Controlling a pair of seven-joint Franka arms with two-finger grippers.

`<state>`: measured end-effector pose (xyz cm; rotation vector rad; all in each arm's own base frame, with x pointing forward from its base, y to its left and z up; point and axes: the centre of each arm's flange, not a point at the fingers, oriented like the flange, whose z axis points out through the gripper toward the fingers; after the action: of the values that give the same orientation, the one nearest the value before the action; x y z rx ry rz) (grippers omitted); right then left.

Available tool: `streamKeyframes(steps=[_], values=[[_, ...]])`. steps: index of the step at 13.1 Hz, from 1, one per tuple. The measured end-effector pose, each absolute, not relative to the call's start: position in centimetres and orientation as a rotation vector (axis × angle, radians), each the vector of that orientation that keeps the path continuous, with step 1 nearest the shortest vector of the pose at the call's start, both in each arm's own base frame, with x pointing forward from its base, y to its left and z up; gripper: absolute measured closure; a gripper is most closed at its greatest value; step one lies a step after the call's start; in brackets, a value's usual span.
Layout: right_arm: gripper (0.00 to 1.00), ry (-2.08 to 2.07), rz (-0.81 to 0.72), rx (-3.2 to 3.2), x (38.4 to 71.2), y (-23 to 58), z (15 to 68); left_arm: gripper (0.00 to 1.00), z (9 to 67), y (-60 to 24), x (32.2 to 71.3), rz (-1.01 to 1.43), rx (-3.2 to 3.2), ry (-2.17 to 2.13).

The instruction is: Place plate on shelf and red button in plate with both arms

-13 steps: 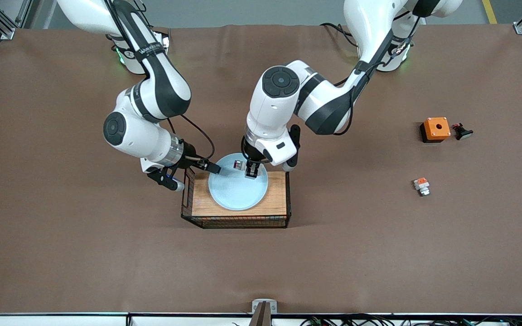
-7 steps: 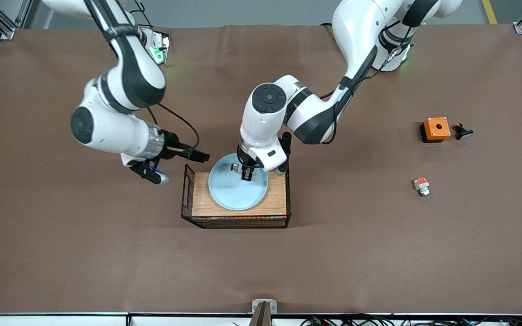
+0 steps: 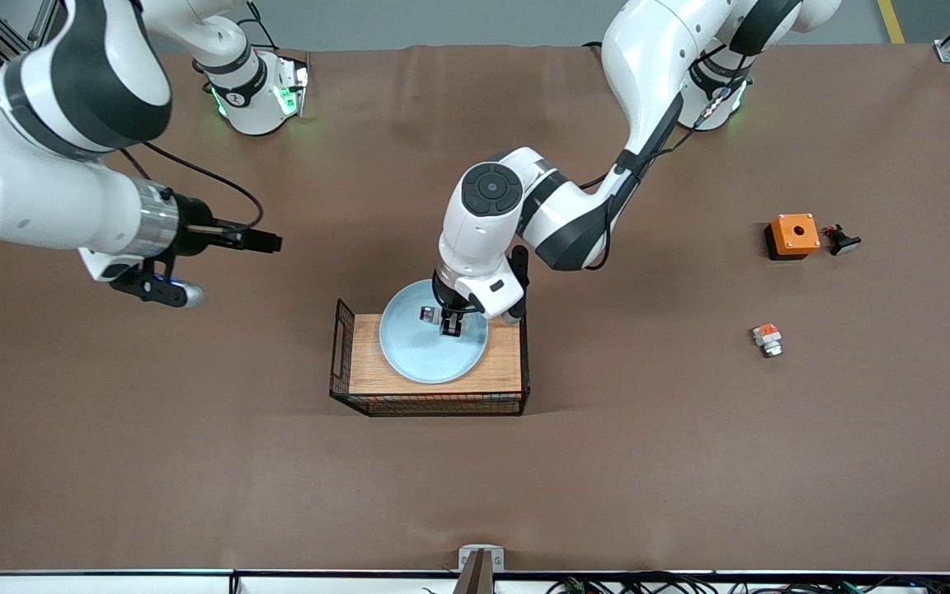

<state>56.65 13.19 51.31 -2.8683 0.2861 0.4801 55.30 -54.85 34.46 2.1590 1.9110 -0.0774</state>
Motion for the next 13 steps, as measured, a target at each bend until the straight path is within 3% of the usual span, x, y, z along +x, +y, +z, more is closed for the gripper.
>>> streamKeyframes(steps=[5, 9, 13], values=[[0.0, 0.036, 0.347, -2.989, 55.6, 2.5, 55.6, 0.01, 37.8, -53.3, 55.5, -0.057, 2.322, 1.849], [0.0, 0.016, 0.294, -3.099, 54.2, -0.2, 58.3, 0.0, 46.6, -46.3, 56.6, -0.093, 2.58, 1.655], [0.0, 0.0, 0.24, -3.099, 52.6, -4.2, 60.3, 0.0, 48.8, -36.6, 61.1, -0.124, 2.793, 1.36]])
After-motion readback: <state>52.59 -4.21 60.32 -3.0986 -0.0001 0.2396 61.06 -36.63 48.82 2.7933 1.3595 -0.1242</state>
